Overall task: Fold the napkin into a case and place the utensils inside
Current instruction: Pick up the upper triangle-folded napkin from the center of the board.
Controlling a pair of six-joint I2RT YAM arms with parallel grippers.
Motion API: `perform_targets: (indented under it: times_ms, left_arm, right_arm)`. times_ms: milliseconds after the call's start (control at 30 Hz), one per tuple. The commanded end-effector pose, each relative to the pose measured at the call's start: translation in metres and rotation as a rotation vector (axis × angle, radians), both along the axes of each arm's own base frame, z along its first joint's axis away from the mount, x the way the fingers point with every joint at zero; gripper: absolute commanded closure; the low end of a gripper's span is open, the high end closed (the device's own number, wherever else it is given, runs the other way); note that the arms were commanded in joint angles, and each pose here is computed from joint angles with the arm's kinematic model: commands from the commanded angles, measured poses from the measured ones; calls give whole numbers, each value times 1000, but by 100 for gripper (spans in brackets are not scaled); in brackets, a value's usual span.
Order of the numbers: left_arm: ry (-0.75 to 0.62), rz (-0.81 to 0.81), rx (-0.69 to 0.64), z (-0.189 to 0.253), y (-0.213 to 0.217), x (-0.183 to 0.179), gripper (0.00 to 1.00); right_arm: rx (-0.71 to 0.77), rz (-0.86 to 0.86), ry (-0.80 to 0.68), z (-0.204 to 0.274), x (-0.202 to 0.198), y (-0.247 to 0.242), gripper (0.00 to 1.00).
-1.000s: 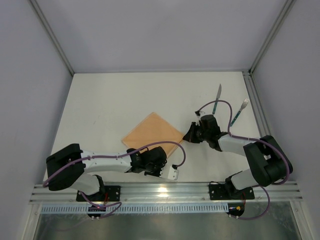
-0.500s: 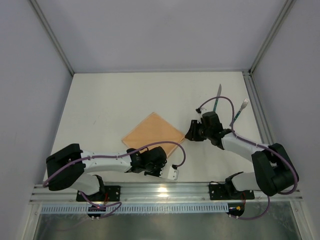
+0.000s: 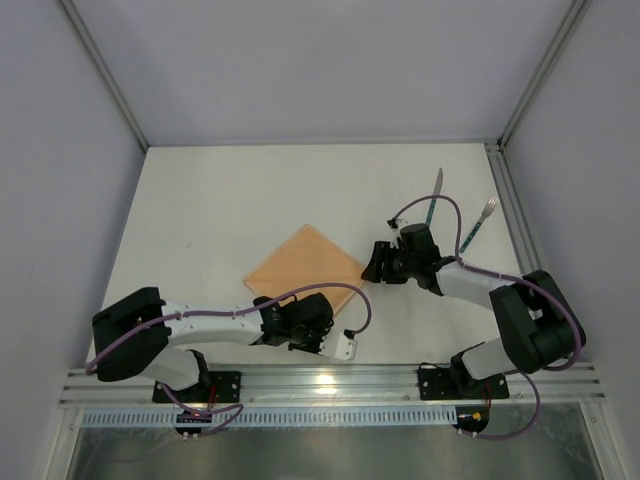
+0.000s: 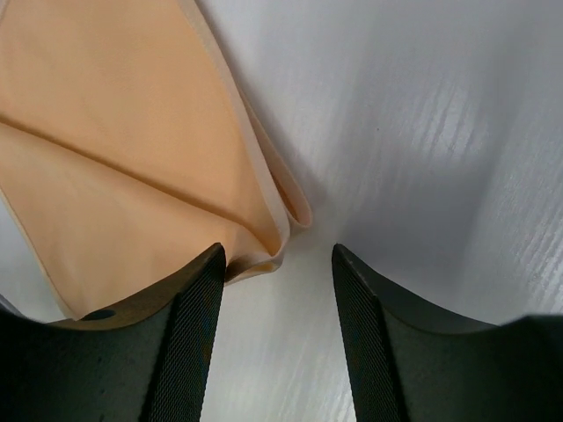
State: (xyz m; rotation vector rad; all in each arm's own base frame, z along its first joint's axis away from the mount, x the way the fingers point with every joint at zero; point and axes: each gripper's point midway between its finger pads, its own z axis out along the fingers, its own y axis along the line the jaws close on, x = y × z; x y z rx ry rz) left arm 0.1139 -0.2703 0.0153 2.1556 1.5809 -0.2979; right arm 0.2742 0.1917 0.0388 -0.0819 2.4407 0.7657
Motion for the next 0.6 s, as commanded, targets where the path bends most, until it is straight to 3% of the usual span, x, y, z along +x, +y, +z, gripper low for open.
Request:
perform_targets:
  times_ms: [0,233,567]
  left_arm:
    - [49,-1,59,-10,14,-9,100]
    - [51,-6,62,-10,16,-11,100]
    - [40,-4,62,-8,18,-9,100]
  right_arm:
    - [7,4,-20,-5,15,5,44]
    - [8,-4,26,-29,10,5,45]
    - [57,13,50,-27,1,12,60]
